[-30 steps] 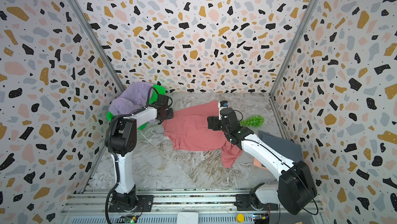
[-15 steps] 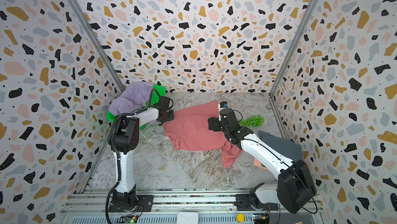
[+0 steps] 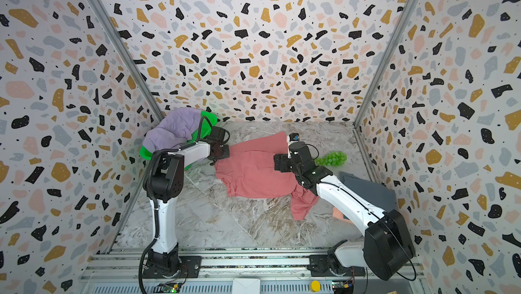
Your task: Fold and stack the t-shirts
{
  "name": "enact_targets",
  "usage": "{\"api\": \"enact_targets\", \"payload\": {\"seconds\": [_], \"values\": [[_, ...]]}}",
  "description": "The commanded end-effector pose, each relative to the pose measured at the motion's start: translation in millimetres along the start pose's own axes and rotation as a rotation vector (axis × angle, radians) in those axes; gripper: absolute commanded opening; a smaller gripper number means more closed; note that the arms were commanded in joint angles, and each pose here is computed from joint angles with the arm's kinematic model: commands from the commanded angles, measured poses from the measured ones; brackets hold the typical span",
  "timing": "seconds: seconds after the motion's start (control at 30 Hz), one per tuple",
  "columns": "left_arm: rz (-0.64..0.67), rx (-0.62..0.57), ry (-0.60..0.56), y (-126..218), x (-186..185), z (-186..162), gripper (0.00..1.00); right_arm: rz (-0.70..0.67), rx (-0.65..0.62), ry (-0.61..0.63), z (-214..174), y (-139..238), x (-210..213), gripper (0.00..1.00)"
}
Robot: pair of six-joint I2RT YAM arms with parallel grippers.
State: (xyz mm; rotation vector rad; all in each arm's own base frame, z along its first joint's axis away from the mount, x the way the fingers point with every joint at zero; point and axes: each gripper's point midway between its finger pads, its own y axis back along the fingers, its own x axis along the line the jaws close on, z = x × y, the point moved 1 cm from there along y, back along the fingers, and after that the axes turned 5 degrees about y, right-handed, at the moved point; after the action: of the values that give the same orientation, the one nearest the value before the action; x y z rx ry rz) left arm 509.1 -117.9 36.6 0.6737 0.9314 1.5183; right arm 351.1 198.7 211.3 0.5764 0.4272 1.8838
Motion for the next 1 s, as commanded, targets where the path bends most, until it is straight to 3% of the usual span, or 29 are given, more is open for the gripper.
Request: {"api": "enact_targets", "payload": {"seconds": [0.0,0.13,0.3,0.47,0.6,0.67,0.7,0.77,0.8,0.87,0.97], "values": [[-0.031,-0.101,-0.007,41.8,-10.2,32.5,0.00,0.014,-0.027,-0.016,6.0,10.1,-3.5,0.86],[-0.127,-0.171,-0.036,99.7,-26.1,55.2,0.00,0.040,-0.049,-0.055,11.8,11.3,-9.2,0.88],[-0.243,-0.174,-0.084,152.1,-39.8,48.0,0.00,0.066,-0.061,-0.063,15.9,9.9,-12.8,0.89],[-0.390,-0.176,-0.157,207.6,-61.5,19.7,0.00,0.119,-0.059,-0.092,18.5,12.1,-12.5,0.89],[-0.637,-0.154,-0.423,288.0,-110.0,-36.9,0.00,0.138,-0.052,-0.137,17.9,15.6,-19.5,0.90],[-0.774,-0.147,-0.495,327.9,-128.8,-68.7,0.00,0.142,-0.042,-0.155,16.5,17.3,-24.7,0.90],[-0.842,-0.139,-0.499,342.8,-133.1,-81.9,0.04,0.140,-0.033,-0.164,14.8,17.4,-27.8,0.90],[-0.864,-0.149,-0.437,348.4,-128.0,-88.5,0.33,0.137,-0.008,-0.183,10.8,18.1,-32.7,0.90],[-0.826,-0.170,-0.405,342.4,-120.8,-87.9,0.40,0.138,0.003,-0.189,9.3,19.4,-33.5,0.90],[-0.738,-0.208,-0.361,327.9,-108.9,-82.3,0.52,0.144,0.020,-0.197,6.7,22.5,-32.5,0.90],[-0.620,-0.226,-0.288,302.3,-97.2,-67.0,0.57,0.156,0.048,-0.219,1.2,28.0,-29.8,0.91]]}}
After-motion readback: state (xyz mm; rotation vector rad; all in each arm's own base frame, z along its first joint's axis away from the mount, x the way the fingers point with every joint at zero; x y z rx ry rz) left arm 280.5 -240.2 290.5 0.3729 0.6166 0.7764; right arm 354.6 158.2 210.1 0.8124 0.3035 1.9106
